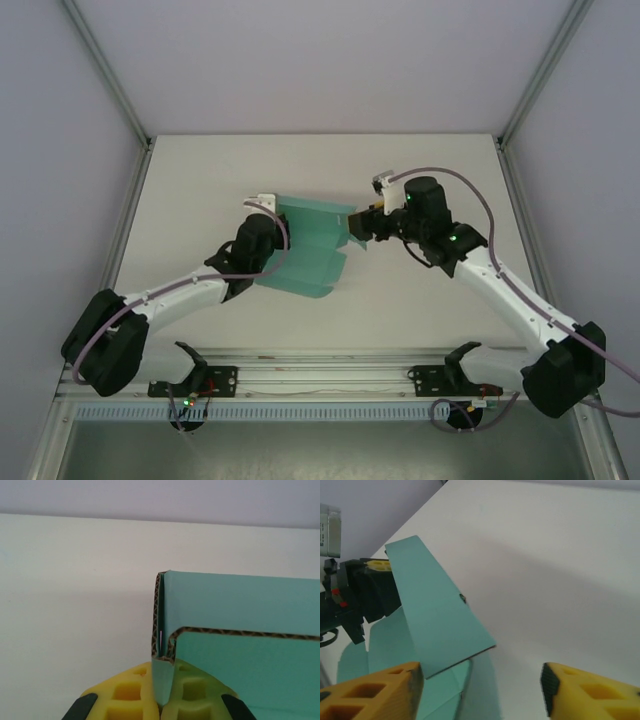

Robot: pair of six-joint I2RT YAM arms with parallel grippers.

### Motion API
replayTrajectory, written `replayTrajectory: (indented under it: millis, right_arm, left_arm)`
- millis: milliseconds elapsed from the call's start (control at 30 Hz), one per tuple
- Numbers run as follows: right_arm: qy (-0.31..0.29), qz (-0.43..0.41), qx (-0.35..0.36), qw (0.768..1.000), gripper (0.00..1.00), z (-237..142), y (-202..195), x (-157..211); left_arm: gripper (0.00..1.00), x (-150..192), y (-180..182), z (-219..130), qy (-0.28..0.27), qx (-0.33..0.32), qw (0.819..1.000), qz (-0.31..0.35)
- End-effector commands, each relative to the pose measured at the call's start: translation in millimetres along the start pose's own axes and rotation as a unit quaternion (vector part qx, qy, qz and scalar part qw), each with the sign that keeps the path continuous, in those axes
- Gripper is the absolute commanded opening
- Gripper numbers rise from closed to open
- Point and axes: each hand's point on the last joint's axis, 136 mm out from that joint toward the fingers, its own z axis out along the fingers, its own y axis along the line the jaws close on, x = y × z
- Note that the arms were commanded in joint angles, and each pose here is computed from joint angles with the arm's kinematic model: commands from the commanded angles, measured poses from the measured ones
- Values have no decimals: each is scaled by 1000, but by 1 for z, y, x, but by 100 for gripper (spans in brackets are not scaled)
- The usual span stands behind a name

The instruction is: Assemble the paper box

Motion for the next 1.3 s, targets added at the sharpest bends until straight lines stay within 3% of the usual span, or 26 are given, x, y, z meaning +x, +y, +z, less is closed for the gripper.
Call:
replayTrajectory:
  millis: [0,300,467,600,700,933,1067,1133,1233,1267]
  right_arm:
    - [21,-28,-94,995,50,0,30,7]
    - [29,-42,-150,987,27,-10,50,13]
    - [17,-40,-267,963,12,-21,85,6]
    - [4,-39,-318,947,8,-30,101,-2]
    - [8,-30,-311,950,8,-28,98,-4]
    - [32,-25,-221,974,8,-11,68,4]
    - [47,-27,-147,988,18,-3,44,5]
    - [42,-39,-114,992,36,-6,36,5]
    - [19,-43,-78,996,49,-18,29,1]
    - [6,-44,-69,997,61,-23,28,-2]
  left_arm:
    - [0,-17,-15,-7,-24,67,997,-9]
    - [0,-22,-21,-5,-33,122,992,-27]
    - [0,-22,-28,-7,-41,147,988,-11]
    - [0,-25,-33,-9,-67,168,983,5]
    - [0,-32,-40,-10,-84,191,978,6]
    - [0,-50,-57,-14,-108,230,967,16]
    - [0,-55,-56,-10,-102,219,970,22]
    - [0,-55,-47,-7,-95,190,977,17]
    - [0,-52,-25,1,-83,124,989,9]
    - [0,-50,-19,3,-79,105,991,8]
